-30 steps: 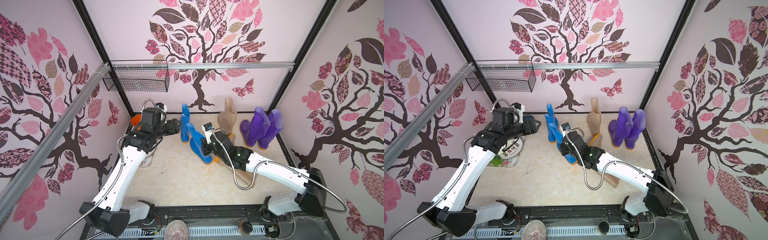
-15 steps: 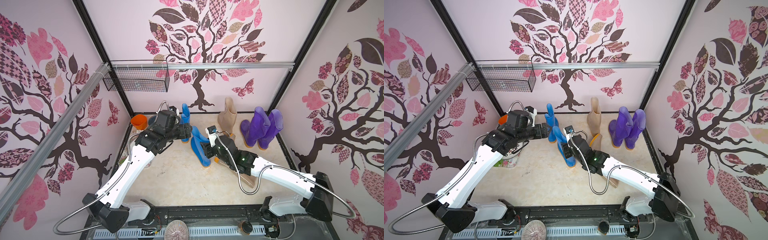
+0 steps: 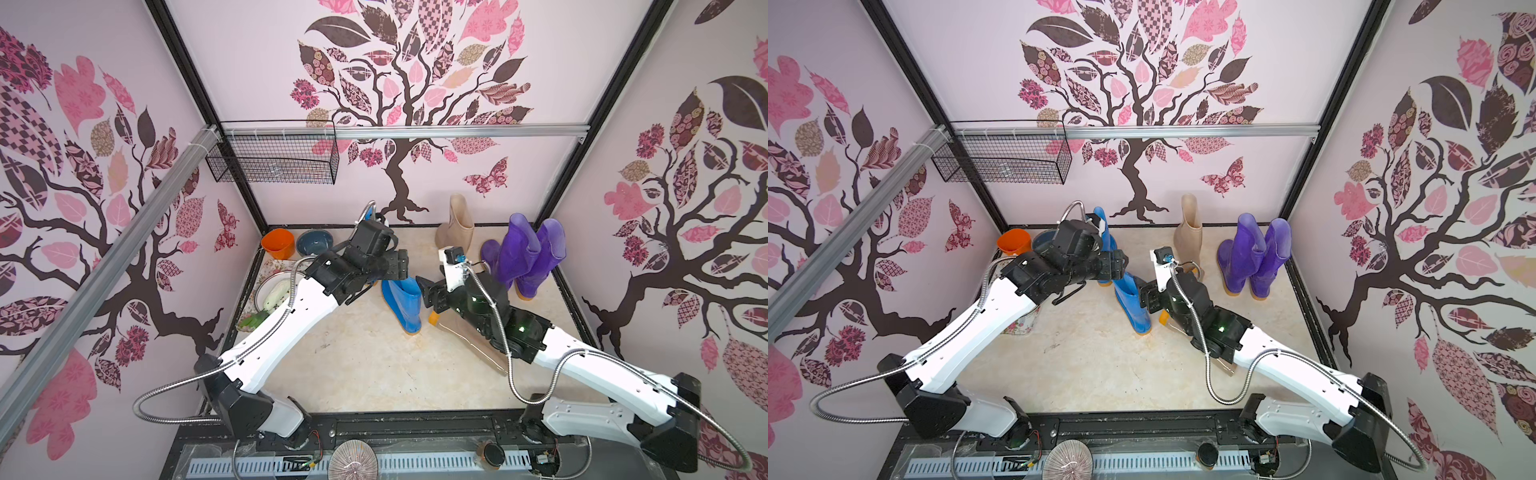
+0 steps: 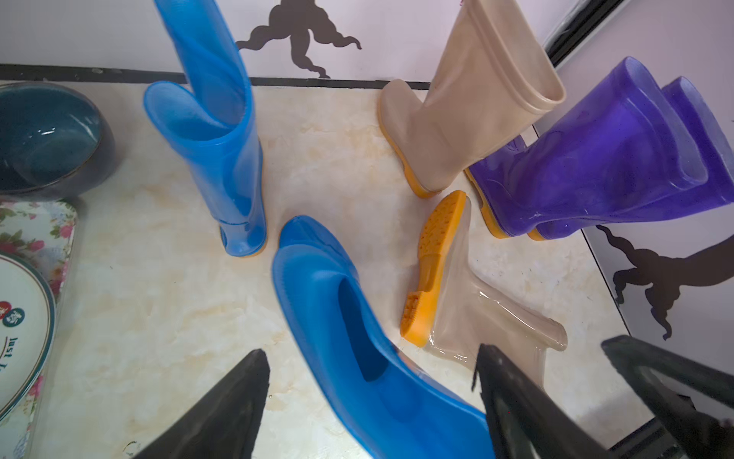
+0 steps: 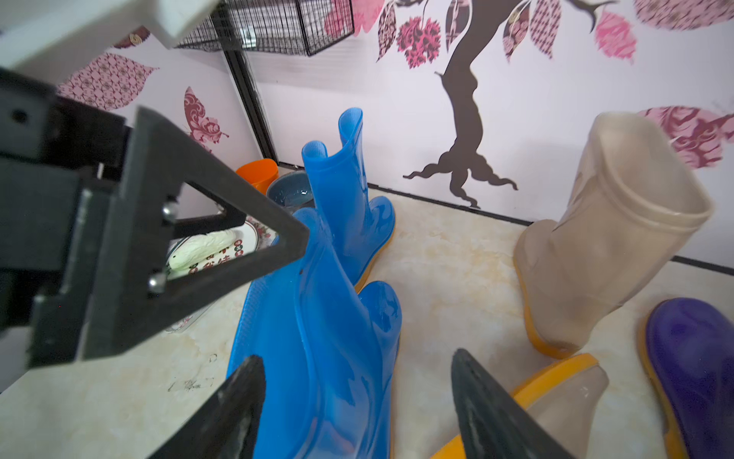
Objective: Match and arrange rain boots in pairs
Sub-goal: Adjust the rain boot at the center of the board, then pick up the rain boot at the center of the board.
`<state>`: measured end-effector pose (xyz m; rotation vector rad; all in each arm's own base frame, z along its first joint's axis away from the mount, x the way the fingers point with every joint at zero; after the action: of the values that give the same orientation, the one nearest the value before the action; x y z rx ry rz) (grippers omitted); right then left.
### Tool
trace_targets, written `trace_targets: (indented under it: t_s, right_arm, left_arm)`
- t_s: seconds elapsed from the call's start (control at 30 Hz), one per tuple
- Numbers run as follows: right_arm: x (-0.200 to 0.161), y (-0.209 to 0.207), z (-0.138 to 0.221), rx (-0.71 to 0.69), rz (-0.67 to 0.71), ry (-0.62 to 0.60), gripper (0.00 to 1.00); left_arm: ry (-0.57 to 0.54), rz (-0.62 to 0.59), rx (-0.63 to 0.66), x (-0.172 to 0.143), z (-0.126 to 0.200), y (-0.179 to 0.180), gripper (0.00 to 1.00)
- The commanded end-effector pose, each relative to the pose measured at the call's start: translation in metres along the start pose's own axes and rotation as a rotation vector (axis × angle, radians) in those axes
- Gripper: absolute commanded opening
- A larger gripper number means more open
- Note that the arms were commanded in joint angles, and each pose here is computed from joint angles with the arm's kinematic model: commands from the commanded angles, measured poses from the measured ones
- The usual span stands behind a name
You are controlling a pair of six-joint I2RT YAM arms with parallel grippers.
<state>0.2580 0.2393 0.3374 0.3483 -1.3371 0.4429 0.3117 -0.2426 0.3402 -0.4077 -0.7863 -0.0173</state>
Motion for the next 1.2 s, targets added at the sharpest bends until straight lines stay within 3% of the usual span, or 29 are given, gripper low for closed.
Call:
trace_targets:
  t_s: [0.0,0.23,0.33,0.4,0.6,0.83,1.17]
  right_arm:
    - [0.020,-0.027,0.022,-0.084,-0.001,-0.072,0.79]
    - [0.009,-0.051,0.037,-0.154,0.010,-0.053,0.83]
    - [0.005,-0.050,0.034,-0.147,0.014,-0.038,0.84]
    - [0.004,-0.047,0.032,-0.136,0.013,-0.035,0.84]
    - [0.003,-0.045,0.031,-0.119,0.013,-0.034,0.85]
    - [0.003,-0.049,0.037,-0.135,0.014,-0.041,0.85]
    - [-0.003,-0.051,0.042,-0.137,0.003,-0.029,0.86]
  left_arm:
    - [-0.023,-0.026,0.062,0.010,0.009,-0.004,0.85]
    - [-0.011,0.015,0.195,0.000,0.019,0.013,0.86]
    - [0.004,0.032,0.184,-0.006,0.016,0.009,0.88]
    - [0.027,0.029,0.178,-0.012,0.009,0.005,0.98]
    - [0.059,0.067,0.158,-0.022,-0.011,0.000,0.98]
    - [0.102,0.058,0.159,-0.034,-0.032,-0.001,0.93]
    - [0.169,0.065,0.144,-0.049,-0.050,0.002,0.74]
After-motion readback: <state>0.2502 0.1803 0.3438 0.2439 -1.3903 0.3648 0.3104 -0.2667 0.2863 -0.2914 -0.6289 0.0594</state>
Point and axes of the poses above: each gripper's point midway between its finger pads, its own z axis back along the fingers, its own y axis along the line the jaws close on, x = y × z, the point moved 3 cm from there along z, back along the fingers, and after that the axes turned 8 degrees about z, right-handed, at the moved point
